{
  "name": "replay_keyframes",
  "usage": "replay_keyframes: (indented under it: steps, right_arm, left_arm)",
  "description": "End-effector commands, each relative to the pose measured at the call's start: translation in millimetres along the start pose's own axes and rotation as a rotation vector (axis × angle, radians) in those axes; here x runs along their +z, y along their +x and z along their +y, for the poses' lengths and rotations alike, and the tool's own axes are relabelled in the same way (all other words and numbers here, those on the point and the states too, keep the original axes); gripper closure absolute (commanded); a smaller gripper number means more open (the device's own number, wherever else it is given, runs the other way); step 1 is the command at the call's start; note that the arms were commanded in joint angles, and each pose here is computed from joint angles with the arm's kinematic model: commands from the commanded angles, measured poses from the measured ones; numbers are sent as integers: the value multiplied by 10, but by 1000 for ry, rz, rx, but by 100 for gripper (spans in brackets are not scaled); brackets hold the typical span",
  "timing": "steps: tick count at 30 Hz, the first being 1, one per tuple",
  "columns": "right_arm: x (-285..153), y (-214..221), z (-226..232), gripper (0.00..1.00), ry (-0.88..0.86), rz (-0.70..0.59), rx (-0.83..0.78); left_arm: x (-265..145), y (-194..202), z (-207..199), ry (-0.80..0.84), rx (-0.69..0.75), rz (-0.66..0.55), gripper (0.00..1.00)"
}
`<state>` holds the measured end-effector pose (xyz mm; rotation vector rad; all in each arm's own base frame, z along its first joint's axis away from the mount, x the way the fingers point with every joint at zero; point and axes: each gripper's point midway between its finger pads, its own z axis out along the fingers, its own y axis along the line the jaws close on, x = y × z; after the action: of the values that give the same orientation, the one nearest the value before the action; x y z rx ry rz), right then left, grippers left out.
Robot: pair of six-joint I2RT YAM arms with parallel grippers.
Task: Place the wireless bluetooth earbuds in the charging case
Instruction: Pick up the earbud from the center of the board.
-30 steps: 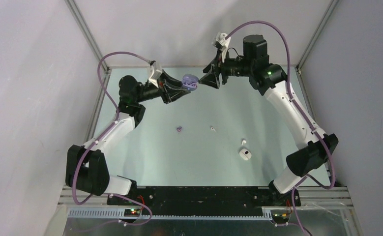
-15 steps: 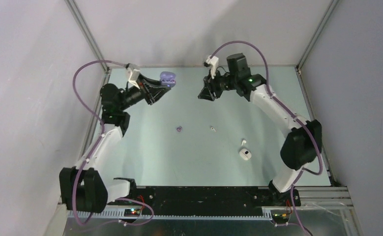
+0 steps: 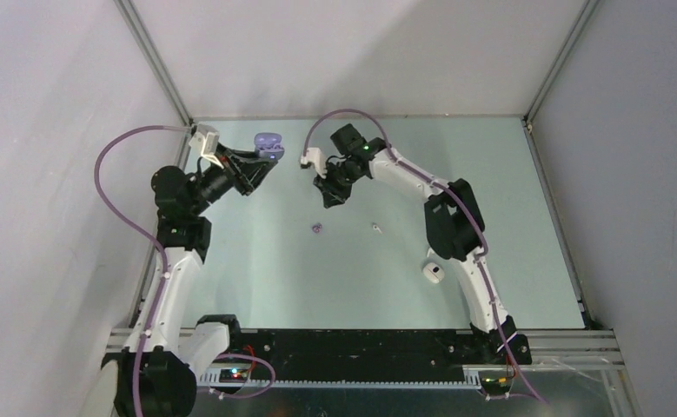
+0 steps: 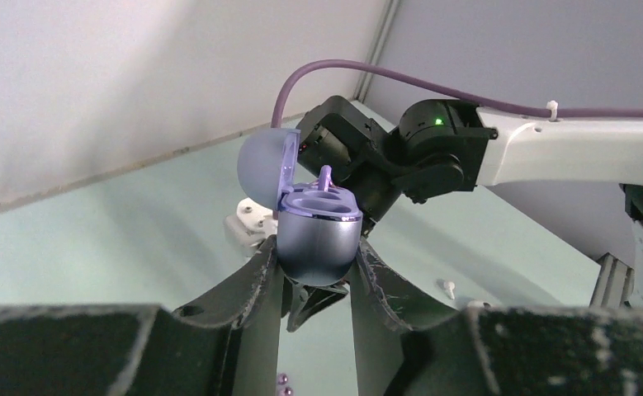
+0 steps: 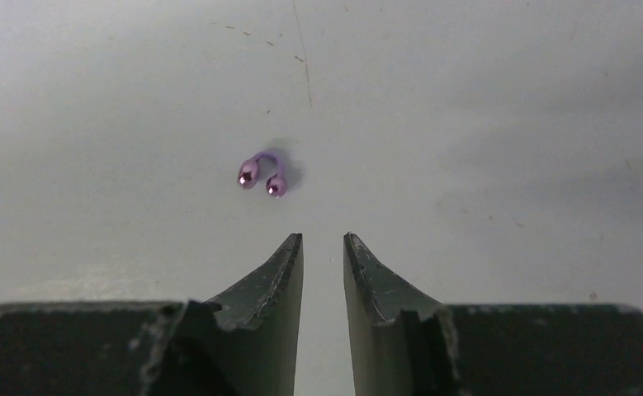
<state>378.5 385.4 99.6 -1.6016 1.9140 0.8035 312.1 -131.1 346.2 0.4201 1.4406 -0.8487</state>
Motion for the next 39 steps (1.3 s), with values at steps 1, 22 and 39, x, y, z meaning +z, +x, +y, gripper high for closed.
replay_keyframes:
  steps: [1, 22, 39]
  right_arm:
    - [81, -97, -128, 71, 60, 55, -116]
    - [743, -33, 94, 73, 15, 110, -328]
    - [637, 118, 312, 70, -123, 149, -351]
  left_arm:
    - [-124, 35, 66, -52, -17, 10, 100]
    - [-269, 15, 90, -117, -8, 8, 100]
    - [-243, 75, 177, -125, -21, 6, 100]
